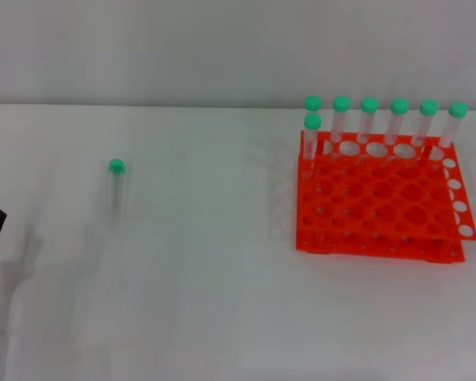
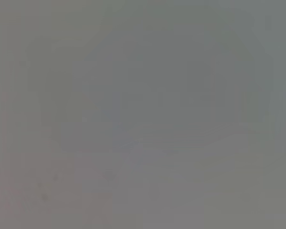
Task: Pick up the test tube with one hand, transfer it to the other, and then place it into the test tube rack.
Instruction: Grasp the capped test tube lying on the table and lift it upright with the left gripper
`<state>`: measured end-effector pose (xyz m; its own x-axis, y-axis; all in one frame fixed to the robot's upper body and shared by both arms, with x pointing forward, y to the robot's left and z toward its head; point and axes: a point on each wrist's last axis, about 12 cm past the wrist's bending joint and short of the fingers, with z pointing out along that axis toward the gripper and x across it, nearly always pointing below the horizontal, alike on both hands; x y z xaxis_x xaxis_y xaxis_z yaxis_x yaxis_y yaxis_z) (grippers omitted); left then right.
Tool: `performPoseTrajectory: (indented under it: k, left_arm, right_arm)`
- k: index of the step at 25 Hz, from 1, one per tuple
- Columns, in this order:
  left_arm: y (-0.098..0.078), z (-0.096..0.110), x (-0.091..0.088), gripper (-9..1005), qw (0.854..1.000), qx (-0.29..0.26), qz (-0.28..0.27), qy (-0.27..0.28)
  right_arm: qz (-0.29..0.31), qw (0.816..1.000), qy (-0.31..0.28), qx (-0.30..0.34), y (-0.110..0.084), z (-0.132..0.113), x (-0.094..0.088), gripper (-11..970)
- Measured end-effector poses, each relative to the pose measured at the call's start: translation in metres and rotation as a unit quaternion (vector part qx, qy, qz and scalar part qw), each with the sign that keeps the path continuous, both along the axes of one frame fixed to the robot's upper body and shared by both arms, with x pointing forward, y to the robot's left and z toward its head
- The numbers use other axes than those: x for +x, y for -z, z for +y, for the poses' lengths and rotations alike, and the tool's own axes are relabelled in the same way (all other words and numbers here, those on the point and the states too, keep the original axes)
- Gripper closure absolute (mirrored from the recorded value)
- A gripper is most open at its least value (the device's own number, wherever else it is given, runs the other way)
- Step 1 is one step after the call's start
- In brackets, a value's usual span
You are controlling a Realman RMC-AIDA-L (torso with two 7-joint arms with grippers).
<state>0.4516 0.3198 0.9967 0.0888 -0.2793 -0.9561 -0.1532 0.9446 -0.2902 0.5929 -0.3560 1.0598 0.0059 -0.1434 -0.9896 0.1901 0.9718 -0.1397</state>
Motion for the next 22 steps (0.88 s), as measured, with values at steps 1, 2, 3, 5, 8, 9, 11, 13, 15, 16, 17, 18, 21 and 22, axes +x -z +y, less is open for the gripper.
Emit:
performPoseTrajectory:
  k: [1, 2, 3, 5, 8, 9, 11, 13, 15, 16, 17, 18, 21, 22]
  left_arm:
    - [-0.001, 0.0, 0.002, 106, 1.0, 0.001, -0.001, 0.002]
    - [-0.001, 0.0, 0.003, 106, 1.0, 0.003, -0.001, 0.003]
    - [-0.002, -0.001, 0.006, 105, 1.0, 0.005, -0.001, 0.008]
    - [-0.002, -0.002, 0.008, 105, 1.0, 0.007, 0.001, 0.011]
    - [-0.002, -0.004, 0.017, 104, 1.0, 0.013, 0.009, 0.021]
    - [-0.002, -0.004, 0.02, 105, 0.999, 0.015, 0.013, 0.025]
    - [-0.002, -0.005, 0.028, 107, 0.999, 0.02, 0.023, 0.033]
    - [-0.002, -0.007, 0.035, 108, 0.999, 0.02, 0.03, 0.04]
    - [-0.004, -0.012, 0.043, 110, 0.998, 0.022, 0.03, 0.051]
    - [-0.005, -0.014, 0.045, 111, 0.998, 0.022, 0.029, 0.055]
    - [-0.006, -0.016, 0.047, 113, 0.997, 0.022, 0.03, 0.06]
    - [-0.007, -0.018, 0.05, 114, 0.997, 0.022, 0.029, 0.065]
    - [-0.008, -0.023, 0.061, 118, 0.996, 0.013, 0.04, 0.081]
    - [-0.008, -0.025, 0.065, 120, 0.995, 0.006, 0.048, 0.092]
  right_arm:
    - [0.0, 1.0, 0.0, 0.0, 0.0, 0.0, 0.0, 92]
    - [0.0, 1.0, -0.001, 0.0, 0.0, 0.001, 0.0, 92]
    - [0.0, 1.0, -0.001, 0.0, 0.0, 0.001, 0.001, 93]
    - [0.001, 1.0, -0.001, 0.0, 0.0, 0.001, 0.0, 94]
    - [0.001, 1.0, 0.0, 0.0, 0.001, 0.0, -0.001, 96]
    - [0.001, 1.0, 0.0, 0.0, 0.001, 0.0, -0.001, 97]
    - [0.002, 1.0, 0.0, 0.0, 0.001, 0.001, -0.001, 98]
    - [0.001, 1.0, 0.0, 0.001, 0.001, 0.001, -0.001, 99]
    - [0.001, 1.0, 0.0, 0.001, 0.001, 0.001, -0.001, 101]
    - [0.001, 1.0, -0.001, 0.001, 0.001, 0.001, -0.001, 101]
    - [0.002, 1.0, 0.0, 0.001, 0.001, 0.001, -0.001, 102]
    - [0.002, 1.0, 0.0, 0.001, 0.002, 0.001, -0.001, 103]
    - [0.005, 1.0, 0.004, 0.001, 0.003, -0.002, -0.004, 104]
    - [0.005, 1.0, 0.004, 0.001, 0.004, -0.002, -0.004, 105]
